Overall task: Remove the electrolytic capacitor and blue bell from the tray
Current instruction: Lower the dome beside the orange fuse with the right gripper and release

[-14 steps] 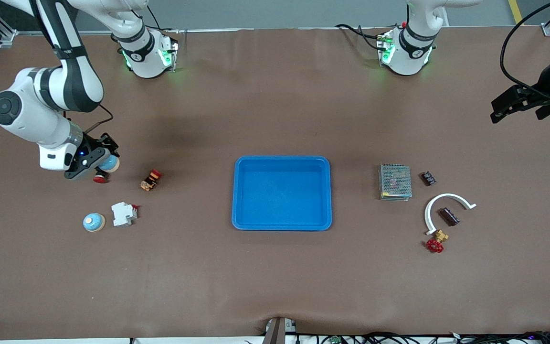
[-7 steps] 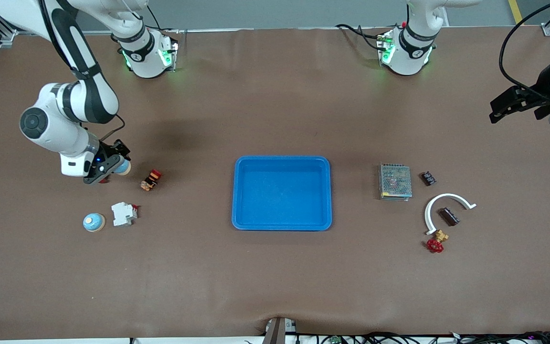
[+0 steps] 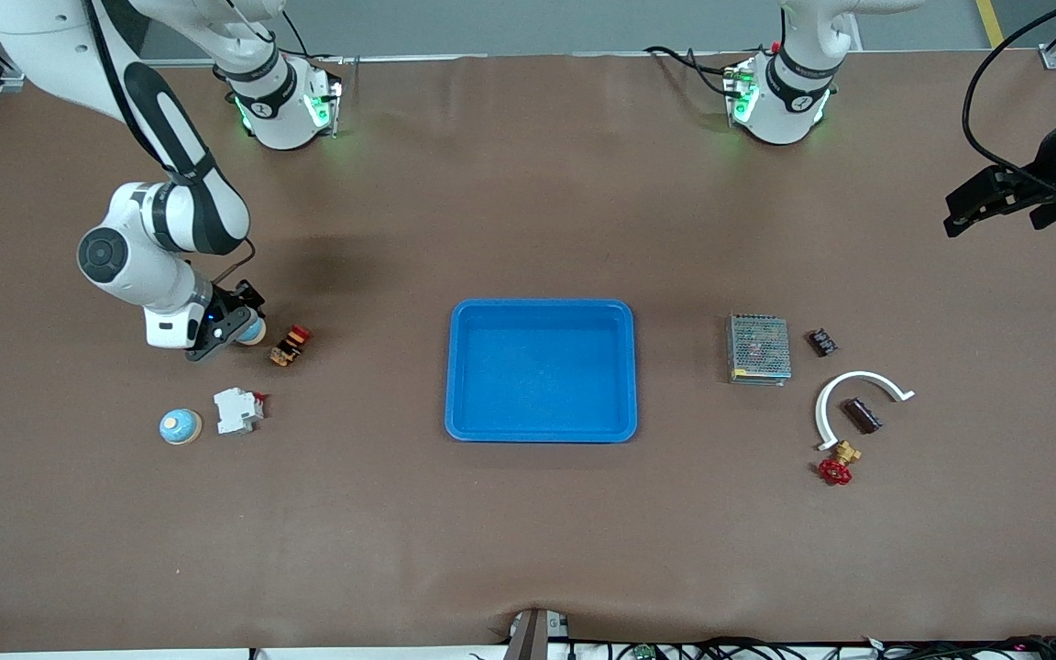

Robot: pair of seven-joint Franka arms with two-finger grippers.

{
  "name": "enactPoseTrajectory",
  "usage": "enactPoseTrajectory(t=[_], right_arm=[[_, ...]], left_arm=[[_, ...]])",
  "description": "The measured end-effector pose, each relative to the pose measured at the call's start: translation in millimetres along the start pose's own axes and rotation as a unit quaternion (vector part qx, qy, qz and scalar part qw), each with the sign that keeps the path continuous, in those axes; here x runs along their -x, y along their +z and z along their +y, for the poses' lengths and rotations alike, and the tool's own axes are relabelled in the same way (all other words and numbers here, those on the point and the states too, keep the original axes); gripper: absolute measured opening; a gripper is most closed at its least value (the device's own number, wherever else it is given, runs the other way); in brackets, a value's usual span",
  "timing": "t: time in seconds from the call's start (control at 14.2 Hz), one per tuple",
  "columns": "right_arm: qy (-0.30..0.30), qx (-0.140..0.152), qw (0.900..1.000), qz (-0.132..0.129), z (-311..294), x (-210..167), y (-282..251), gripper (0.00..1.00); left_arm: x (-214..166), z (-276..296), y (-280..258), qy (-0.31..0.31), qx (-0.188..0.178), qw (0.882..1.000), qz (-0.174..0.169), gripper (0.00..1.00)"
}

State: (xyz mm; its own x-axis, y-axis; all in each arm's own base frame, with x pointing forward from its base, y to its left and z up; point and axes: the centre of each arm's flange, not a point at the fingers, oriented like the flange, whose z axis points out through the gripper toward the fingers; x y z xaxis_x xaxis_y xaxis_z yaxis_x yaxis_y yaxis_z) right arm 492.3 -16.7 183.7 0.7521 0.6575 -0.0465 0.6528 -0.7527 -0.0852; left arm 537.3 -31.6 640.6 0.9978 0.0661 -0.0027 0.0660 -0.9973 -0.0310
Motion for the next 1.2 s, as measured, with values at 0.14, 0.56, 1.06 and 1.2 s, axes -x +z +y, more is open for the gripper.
enactPoseTrajectory(t=[0.14,0.56,1.06,1.2], right_arm=[[0.0,0.0,1.0,-0.001,1,1,10,0.68],[-0.001,0.001,1.0,0.0,1,1,15,0.74],[0.016,0.012,1.0,0.013,9,-10,3,1.0],[0.042,0.005,0.999,0.009,2,-32,-14,1.0]], left_arm=[[0,0,1,0.0,0.0,1.0,-0.001,1.0],[0,2,2,0.002,0.0,1.0,-0.002,1.0],[1,2,2,0.002,0.0,1.0,-0.003,1.0],[1,3,2,0.002,0.0,1.0,-0.003,1.0]])
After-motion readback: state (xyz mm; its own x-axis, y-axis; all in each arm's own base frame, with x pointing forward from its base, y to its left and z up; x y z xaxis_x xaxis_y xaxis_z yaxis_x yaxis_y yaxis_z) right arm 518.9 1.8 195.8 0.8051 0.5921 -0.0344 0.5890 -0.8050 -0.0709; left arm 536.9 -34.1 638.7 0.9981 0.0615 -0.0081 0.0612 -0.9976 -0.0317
